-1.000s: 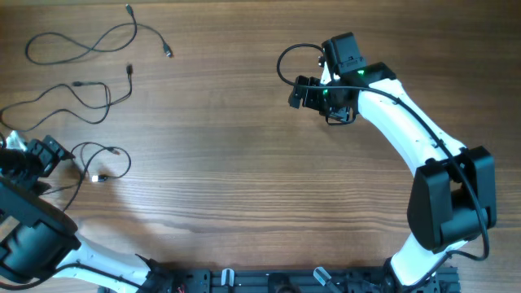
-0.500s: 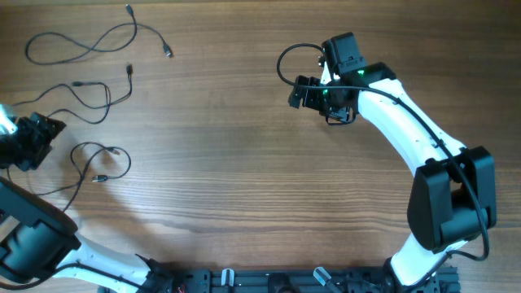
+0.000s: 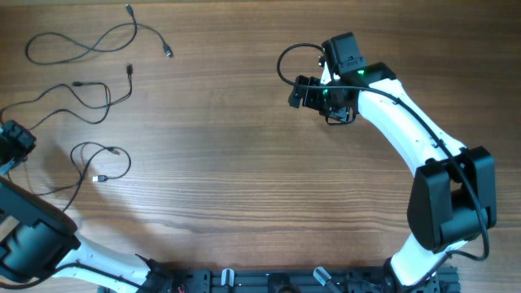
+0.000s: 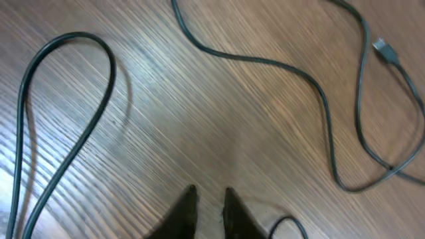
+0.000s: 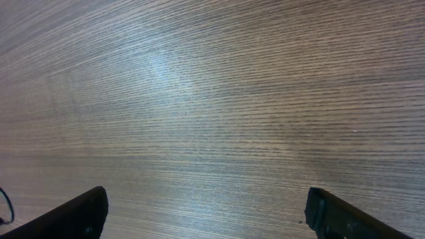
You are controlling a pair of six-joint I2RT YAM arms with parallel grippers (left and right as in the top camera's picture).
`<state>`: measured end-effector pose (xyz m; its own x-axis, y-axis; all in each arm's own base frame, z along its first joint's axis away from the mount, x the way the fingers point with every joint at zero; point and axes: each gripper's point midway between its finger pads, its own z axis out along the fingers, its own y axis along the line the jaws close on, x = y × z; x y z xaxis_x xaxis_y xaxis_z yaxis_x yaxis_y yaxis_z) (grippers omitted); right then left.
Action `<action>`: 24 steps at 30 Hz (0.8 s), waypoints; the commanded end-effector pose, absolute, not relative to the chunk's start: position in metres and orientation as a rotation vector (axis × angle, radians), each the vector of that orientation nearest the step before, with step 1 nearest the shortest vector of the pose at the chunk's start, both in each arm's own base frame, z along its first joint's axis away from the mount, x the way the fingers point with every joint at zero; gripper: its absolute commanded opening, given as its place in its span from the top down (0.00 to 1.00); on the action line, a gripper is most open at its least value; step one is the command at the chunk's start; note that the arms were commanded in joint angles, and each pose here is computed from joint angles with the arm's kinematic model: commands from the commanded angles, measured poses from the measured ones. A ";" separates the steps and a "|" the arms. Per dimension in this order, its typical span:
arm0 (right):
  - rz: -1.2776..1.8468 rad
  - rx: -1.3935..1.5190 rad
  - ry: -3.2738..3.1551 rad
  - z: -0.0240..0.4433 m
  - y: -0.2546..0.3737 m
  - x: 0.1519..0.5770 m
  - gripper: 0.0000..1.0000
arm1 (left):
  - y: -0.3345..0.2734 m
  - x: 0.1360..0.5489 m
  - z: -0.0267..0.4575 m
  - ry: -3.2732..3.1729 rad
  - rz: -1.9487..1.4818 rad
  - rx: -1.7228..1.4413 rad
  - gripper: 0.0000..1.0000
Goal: Untangle cables
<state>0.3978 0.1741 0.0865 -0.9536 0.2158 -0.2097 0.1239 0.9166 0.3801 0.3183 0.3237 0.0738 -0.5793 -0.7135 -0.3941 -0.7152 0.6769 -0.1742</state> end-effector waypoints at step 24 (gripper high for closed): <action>0.537 0.290 2.850 0.085 0.176 0.393 0.03 | 0.388 0.242 0.028 2.475 0.450 -1.457 0.96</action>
<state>0.3946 0.1731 0.0852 -0.9541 0.2313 -0.1905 0.1463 0.9144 0.3774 0.2629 0.3778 0.0288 -0.5516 -0.7560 -0.3523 -0.8273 0.5497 0.1158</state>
